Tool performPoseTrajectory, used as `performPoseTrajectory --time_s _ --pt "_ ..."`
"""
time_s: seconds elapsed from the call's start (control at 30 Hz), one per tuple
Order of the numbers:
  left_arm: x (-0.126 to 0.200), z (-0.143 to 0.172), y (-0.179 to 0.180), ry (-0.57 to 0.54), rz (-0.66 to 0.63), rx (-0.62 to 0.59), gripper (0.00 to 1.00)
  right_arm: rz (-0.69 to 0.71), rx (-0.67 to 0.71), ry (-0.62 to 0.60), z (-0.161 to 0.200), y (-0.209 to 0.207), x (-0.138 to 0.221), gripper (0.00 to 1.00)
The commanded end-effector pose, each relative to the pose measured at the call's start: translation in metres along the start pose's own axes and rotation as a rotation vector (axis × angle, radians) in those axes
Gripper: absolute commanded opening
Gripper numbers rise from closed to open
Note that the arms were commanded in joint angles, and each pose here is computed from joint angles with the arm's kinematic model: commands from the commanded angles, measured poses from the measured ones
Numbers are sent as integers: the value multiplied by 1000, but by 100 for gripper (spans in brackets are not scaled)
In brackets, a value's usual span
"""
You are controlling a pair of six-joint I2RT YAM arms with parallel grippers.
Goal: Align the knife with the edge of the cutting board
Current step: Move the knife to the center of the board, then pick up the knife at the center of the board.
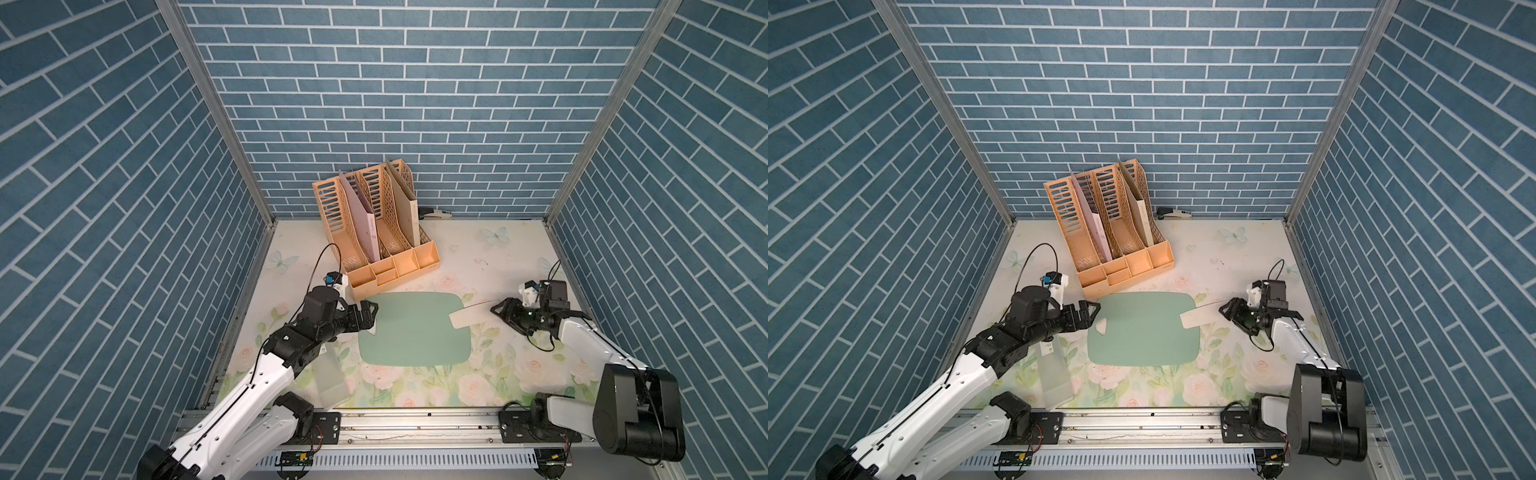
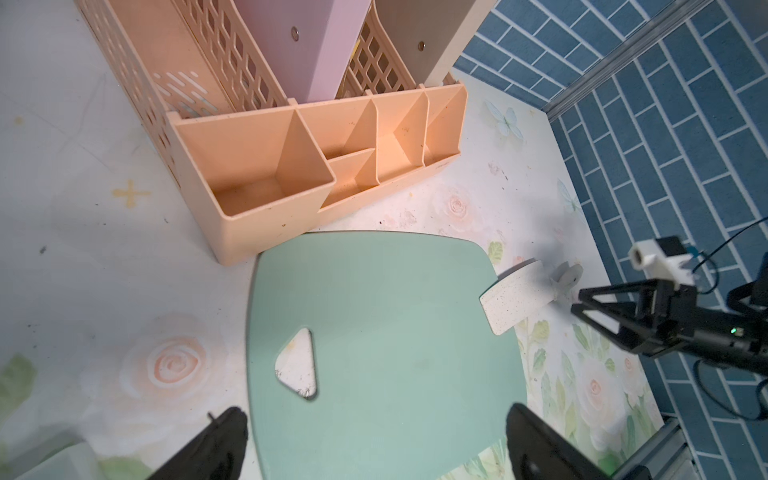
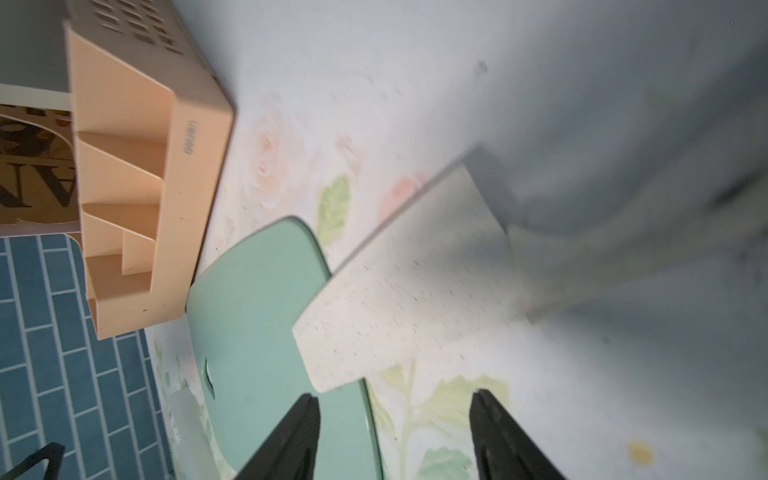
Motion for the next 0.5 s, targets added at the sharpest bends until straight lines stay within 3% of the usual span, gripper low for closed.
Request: performPoseTrajectory --time_s 0.0,0.07,0.13,0.2,0.3,0.47 --pt "8 -4 -5 -15 7 -44 100 118 276 -67 -16 13 4 67" --pt "10 -4 -6 -12 11 -56 99 53 534 -124 -25 32 3 73" --pt "13 -4 -8 -12 26 -65 100 109 750 -119 -32 39 5 75" --pt "17 -5 -11 -15 52 -74 100 191 1013 -64 -36 44 9 75" --pt "22 -5 -13 -19 71 -85 100 214 1378 118 -33 48 9 83" --pt "28 -4 -15 -24 109 -93 100 211 1478 448 -39 44 -10 81"
Point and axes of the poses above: each gripper's point midway between its finger pads, its own x axis back along the fingers, its own y axis along the line the jaws close on, z = x × y, the point moved 10 cm from there along x, back along the fingers, and after that the axes turned 10 degrees about x, right-handed, at the moved point
